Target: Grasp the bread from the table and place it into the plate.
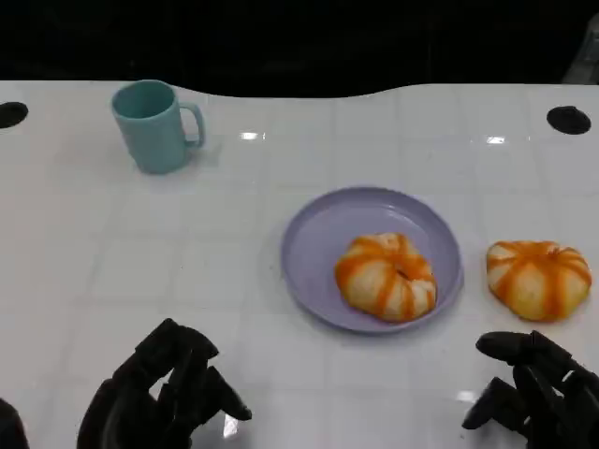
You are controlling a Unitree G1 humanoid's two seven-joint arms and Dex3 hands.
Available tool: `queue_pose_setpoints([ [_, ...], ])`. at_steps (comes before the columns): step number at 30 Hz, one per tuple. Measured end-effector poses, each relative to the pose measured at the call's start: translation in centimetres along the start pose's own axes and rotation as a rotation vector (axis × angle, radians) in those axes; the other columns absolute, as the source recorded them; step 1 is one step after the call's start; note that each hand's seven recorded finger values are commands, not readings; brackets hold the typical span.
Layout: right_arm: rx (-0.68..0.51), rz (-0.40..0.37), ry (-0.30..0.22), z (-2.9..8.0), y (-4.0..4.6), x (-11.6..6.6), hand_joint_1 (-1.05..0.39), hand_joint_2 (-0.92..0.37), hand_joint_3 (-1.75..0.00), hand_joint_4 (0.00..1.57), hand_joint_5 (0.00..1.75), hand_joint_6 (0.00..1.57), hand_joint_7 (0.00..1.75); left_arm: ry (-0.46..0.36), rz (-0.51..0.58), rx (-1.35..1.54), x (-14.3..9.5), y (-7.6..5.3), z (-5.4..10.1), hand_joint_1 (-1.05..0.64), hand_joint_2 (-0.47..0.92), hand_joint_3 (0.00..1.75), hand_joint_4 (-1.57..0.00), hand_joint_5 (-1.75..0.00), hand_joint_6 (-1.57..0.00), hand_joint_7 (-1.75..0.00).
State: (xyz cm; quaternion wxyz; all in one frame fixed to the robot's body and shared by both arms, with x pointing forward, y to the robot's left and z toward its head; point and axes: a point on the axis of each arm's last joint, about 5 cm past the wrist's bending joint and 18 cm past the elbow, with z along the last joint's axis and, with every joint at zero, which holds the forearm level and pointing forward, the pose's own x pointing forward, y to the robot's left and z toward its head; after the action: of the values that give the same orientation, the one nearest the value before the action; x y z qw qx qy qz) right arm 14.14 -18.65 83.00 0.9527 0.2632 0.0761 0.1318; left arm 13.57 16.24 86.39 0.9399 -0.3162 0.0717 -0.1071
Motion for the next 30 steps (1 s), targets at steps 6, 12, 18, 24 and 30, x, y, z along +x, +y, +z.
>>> queue_pose_setpoints([
  [6, -0.006, -0.001, -0.002, 0.02, 0.02, -0.02, -0.65, -0.92, -0.22, 0.67, 1.43, 0.72, 0.89, 0.023, 0.005, 0.006, -0.09, 0.23, 0.07, -0.51, 0.92, 0.37, -0.63, -1.75, -0.46, -1.61],
  [12, -0.008, 0.001, -0.004, 0.05, 0.04, 0.06, -0.66, -0.92, -0.22, 0.67, 1.44, 0.72, 0.90, 0.034, 0.016, 0.024, -0.20, 0.51, 0.02, -0.51, 0.92, 0.38, -0.64, -1.75, -0.47, -1.60],
  [18, -0.012, 0.000, -0.002, 0.02, 0.02, 0.09, -0.66, -0.92, -0.22, 0.67, 1.45, 0.72, 0.92, 0.008, 0.015, 0.040, 0.03, 0.86, -0.08, -0.50, 0.92, 0.39, -0.63, -1.75, -0.44, -1.58],
  [24, -0.012, 0.001, -0.001, 0.01, -0.01, 0.13, -0.66, -0.92, -0.22, 0.67, 1.44, 0.72, 0.91, -0.022, 0.007, 0.055, 0.59, 0.86, 0.21, -0.49, 0.92, 0.39, -0.63, -1.75, -0.44, -1.59],
  [30, -0.013, -0.001, 0.002, 0.01, -0.09, 0.10, -0.67, -0.92, -0.22, 0.67, 1.44, 0.73, 0.90, -0.025, 0.008, 0.055, 0.62, 0.88, 0.20, -0.50, 0.92, 0.39, -0.64, -1.75, -0.47, -1.57],
])
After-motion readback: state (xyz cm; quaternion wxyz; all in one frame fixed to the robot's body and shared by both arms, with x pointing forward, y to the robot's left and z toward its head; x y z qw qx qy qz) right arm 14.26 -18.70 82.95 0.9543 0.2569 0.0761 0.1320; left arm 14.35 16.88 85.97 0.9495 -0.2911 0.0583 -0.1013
